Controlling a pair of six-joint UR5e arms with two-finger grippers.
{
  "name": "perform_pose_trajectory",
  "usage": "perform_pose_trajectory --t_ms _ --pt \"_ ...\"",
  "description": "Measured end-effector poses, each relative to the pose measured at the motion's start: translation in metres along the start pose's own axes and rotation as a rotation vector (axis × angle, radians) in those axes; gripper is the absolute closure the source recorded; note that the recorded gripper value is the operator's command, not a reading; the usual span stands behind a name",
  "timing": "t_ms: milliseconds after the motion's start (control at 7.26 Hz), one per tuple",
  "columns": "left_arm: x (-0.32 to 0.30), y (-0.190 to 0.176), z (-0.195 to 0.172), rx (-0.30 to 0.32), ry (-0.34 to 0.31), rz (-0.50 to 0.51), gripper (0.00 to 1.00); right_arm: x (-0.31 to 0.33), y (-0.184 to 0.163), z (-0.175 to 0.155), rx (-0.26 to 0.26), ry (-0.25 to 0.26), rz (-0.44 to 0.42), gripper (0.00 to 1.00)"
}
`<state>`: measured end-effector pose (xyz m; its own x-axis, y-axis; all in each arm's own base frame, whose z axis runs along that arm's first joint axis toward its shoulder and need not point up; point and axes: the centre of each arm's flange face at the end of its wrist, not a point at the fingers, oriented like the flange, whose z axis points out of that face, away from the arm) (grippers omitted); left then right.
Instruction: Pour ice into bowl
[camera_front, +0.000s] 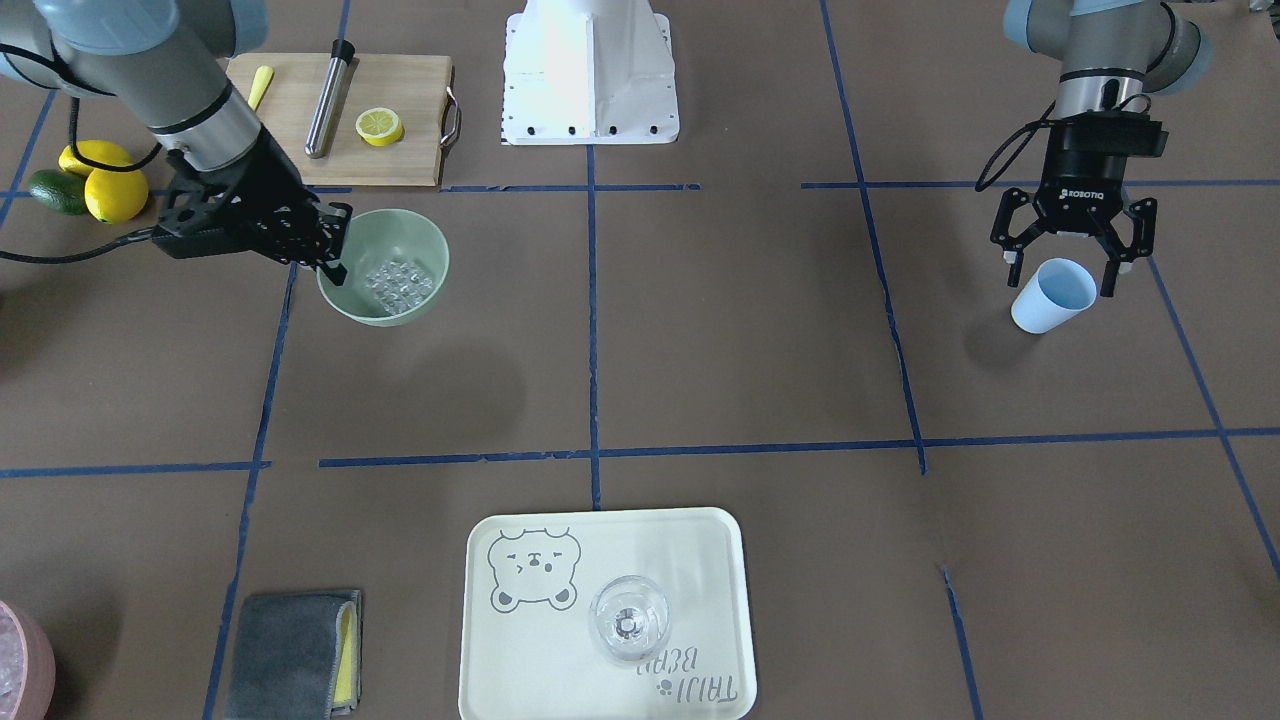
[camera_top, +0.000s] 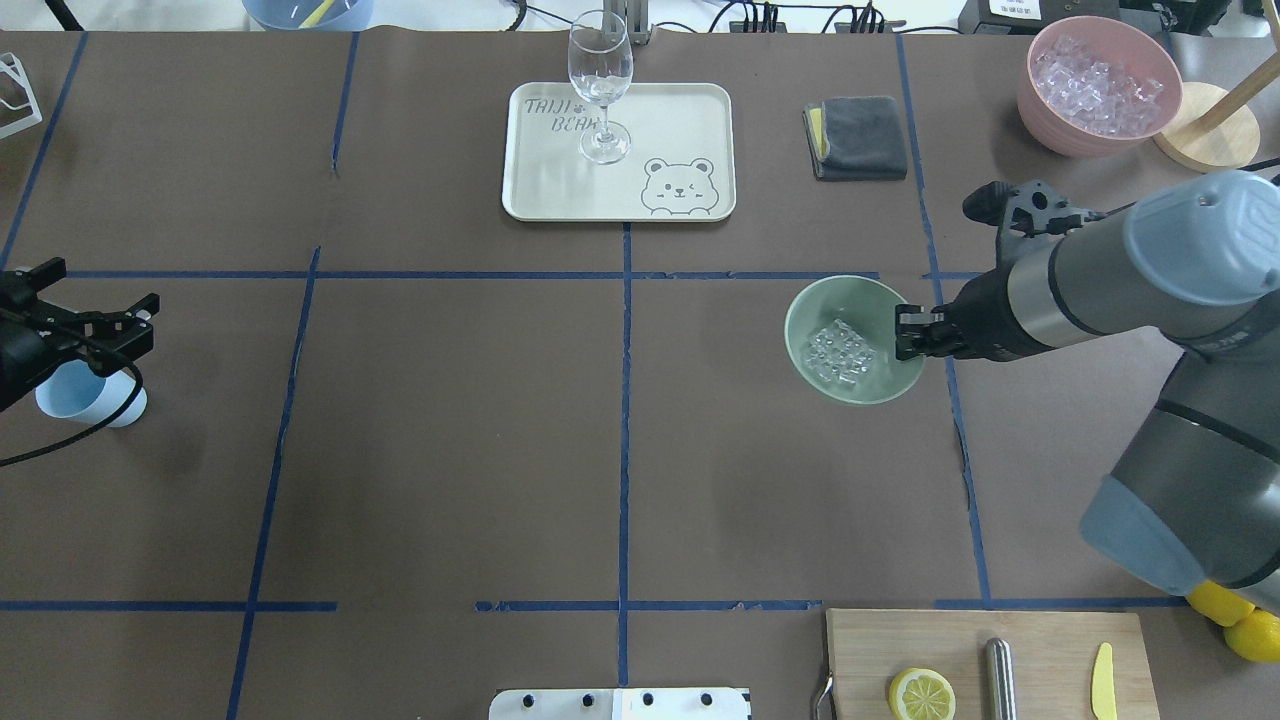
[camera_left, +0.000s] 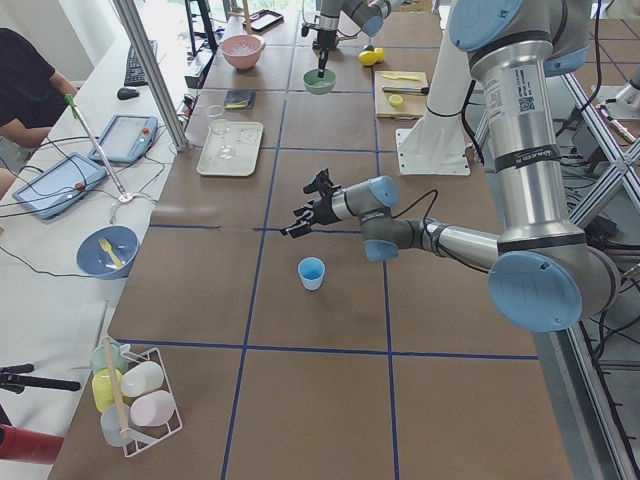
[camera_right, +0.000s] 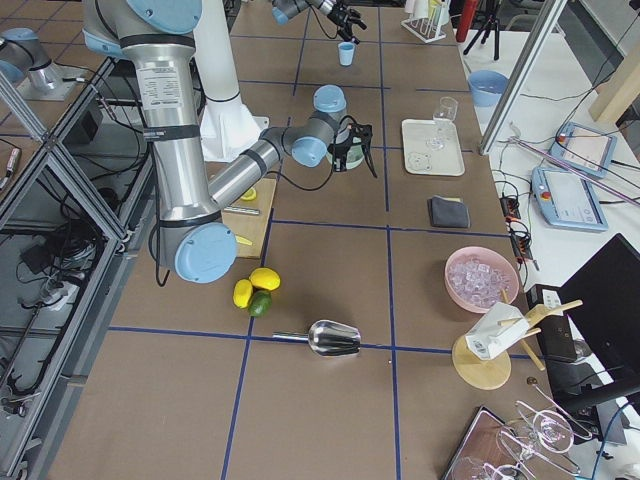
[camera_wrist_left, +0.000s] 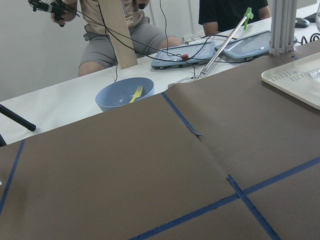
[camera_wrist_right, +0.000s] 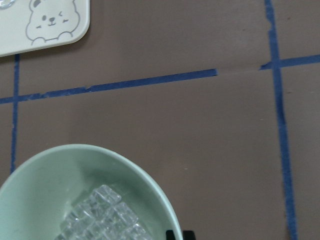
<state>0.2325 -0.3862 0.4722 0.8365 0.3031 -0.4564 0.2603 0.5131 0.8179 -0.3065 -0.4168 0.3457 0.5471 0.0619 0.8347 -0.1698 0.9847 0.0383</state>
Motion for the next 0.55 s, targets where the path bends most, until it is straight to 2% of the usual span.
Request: perform_pose_trajectory --t_ms 276,551 --pt "-0.016 -0.071 0.023 -0.114 0.002 0.070 0.00 0.089 -0.013 -0.021 -0.009 0.076 -0.083 1.00" --pt "-0.046 -0.137 0.036 -0.255 0.032 0.100 0.00 0.156 -0.014 -0.033 -0.014 0.150 -0.111 1.00"
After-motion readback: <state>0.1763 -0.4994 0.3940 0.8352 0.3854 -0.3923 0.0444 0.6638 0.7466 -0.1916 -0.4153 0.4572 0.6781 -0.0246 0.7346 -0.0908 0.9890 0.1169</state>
